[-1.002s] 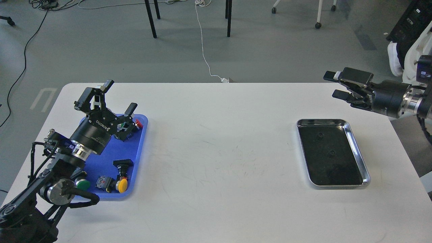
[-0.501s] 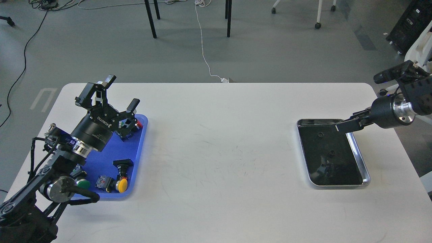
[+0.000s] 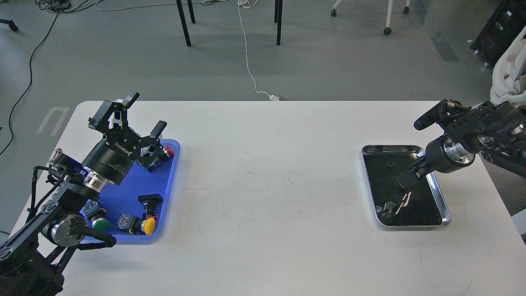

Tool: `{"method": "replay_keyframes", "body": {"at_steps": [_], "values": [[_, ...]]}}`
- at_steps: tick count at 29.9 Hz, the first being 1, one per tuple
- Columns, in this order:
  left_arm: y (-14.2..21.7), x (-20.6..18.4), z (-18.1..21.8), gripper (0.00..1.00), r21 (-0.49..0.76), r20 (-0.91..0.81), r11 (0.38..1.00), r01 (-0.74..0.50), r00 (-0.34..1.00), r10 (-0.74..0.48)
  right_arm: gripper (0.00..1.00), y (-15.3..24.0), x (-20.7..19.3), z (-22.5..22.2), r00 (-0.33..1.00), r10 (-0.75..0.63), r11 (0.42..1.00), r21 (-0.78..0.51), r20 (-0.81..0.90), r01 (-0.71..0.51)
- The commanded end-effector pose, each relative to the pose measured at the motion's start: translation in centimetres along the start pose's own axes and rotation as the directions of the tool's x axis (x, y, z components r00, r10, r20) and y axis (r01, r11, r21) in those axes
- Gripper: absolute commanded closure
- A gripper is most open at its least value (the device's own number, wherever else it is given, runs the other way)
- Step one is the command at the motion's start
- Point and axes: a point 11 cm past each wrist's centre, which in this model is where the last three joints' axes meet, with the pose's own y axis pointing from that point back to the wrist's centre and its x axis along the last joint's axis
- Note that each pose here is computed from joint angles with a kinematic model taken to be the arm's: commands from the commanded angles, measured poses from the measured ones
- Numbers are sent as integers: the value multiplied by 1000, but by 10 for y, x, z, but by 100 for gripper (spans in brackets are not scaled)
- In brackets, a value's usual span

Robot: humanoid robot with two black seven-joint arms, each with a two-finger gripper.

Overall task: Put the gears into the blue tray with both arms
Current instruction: 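Lower the right gripper into the metal tray and grasp a small black part, then lift the black part and carry it toward the table center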

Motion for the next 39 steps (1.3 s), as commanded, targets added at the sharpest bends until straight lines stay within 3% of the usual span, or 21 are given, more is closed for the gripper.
{"method": "replay_keyframes", "body": {"at_steps": [1,6,12,28,33,39], "values": [[-1,-2,-2,2,0,-4,1000,2,1000,-2,17,-5,-9,0,1000,-21,1000,3,5,21],[1,0,-3,2,4,-2,1000,-3,1000,3,28,-11,-18,2,999,-38,999,-1,21,38],[1,-1,-2,2,4,-2,1000,0,1000,0,32,-22,-28,3,999,-33,999,-1,21,33],[0,0,-1,2,4,2,1000,1,1000,-1,33,-25,-16,-3,1000,-13,1000,4,-2,13],[0,-1,-1,2,4,1,1000,1,1000,-1,47,-30,-12,-7,1000,-14,1000,6,-12,14],[0,0,-1,2,4,2,1000,1,1000,-1,52,-33,-12,-9,1000,-19,1000,10,-14,19]]}}
